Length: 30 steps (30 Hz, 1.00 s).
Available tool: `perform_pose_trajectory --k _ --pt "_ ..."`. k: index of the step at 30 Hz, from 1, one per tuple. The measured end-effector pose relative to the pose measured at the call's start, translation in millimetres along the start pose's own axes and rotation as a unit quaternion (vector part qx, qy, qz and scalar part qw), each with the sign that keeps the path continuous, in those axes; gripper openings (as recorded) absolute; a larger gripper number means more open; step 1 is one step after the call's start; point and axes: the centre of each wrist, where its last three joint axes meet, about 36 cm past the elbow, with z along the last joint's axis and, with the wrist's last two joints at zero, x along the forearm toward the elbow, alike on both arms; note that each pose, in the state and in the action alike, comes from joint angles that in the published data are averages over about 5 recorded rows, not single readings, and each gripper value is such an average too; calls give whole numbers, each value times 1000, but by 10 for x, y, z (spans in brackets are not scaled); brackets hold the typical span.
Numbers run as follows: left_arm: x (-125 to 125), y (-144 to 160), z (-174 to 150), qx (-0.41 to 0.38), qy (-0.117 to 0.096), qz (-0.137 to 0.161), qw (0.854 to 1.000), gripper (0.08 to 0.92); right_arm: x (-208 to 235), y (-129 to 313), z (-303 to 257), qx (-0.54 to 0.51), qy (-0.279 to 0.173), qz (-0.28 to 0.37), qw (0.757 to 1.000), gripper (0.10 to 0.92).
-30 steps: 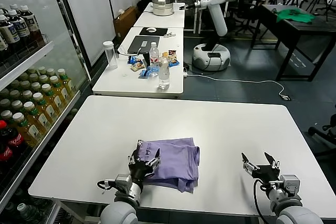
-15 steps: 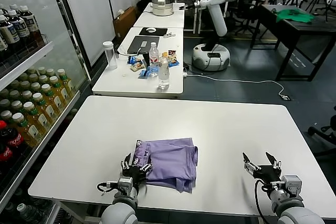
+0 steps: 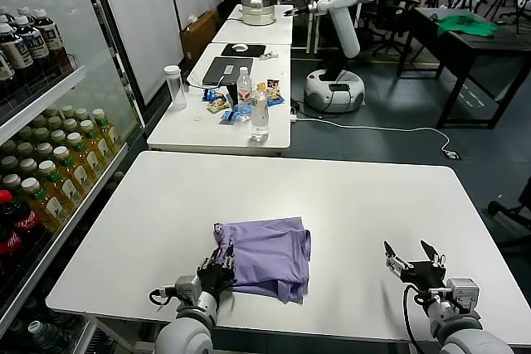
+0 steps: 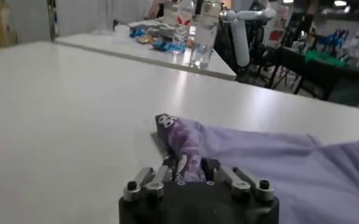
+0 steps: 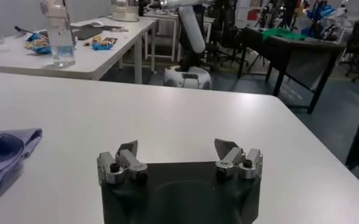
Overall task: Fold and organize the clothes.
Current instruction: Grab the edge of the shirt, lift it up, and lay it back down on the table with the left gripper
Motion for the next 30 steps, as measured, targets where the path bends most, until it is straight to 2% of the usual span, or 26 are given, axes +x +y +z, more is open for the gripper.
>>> perform_pose_trajectory --k 4,7,15,23,27,30 --pt "0 79 -122 52 -6 13 999 182 0 0 -5 0 -1 0 1000 823" --pt "9 173 -238 89 -13 19 996 132 -5 1 -11 1 -2 0 1000 823" --pt "107 587 -670 162 -42 26 986 125 -42 -4 -18 1 -3 -2 1000 823" --pt "356 1166 -1327 157 -91 21 983 125 -63 32 -21 -4 -6 -6 1000 823" --pt "514 1228 -1616 129 -113 35 985 125 -56 52 -23 -8 -9 -7 1000 823" --pt "585 1144 -1697 102 -120 48 986 125 -49 64 -25 -11 -11 -8 1000 823"
